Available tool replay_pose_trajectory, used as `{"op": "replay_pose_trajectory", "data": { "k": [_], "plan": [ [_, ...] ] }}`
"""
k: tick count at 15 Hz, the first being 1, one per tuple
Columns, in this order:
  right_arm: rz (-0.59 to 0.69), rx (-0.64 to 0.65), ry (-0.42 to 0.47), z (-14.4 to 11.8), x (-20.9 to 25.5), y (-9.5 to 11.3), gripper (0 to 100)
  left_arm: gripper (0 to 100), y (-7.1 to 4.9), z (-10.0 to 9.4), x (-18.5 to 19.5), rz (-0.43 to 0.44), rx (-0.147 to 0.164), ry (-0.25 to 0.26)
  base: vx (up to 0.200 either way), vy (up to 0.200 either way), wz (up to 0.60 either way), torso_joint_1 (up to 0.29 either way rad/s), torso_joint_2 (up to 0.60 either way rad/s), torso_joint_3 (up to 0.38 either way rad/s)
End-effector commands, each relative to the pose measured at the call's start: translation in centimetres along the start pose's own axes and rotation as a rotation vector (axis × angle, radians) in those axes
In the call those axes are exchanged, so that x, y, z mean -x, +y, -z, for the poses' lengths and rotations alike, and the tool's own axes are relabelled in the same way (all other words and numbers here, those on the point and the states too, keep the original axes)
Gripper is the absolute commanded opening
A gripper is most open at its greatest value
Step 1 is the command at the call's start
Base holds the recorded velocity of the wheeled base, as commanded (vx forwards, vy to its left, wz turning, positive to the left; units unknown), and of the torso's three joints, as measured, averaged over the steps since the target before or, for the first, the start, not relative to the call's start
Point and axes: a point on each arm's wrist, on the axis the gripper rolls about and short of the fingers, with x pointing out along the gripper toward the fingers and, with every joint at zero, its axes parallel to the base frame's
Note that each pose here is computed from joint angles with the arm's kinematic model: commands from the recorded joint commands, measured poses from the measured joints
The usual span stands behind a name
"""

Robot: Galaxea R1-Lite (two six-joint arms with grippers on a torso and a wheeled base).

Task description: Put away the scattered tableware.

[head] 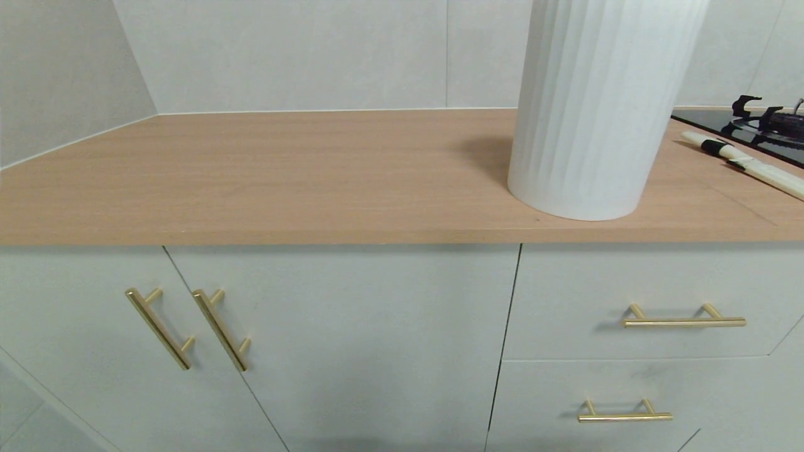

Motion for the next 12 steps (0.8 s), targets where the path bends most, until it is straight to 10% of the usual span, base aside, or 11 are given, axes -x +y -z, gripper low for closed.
{"op": "replay_pose_trajectory", "data": {
  "k": [1, 8, 12],
  "plan": [
    [-0.001, 0.0, 0.001, -0.01, -0.01, 0.0, 100, 100, 0.0, 0.0, 0.0, 0.0, 0.0, 0.0, 0.0, -0.2, 0.0, 0.002, 0.0, 0.012],
    [-0.001, 0.0, 0.001, -0.01, -0.01, 0.0, 100, 100, 0.0, 0.0, 0.0, 0.0, 0.0, 0.0, 0.0, -0.2, 0.0, 0.0, 0.0, 0.007],
    [-0.001, 0.0, 0.001, -0.01, -0.01, 0.0, 100, 100, 0.0, 0.0, 0.0, 0.0, 0.0, 0.0, 0.0, 0.0, 0.0, 0.0, 0.0, 0.0]
  ]
}}
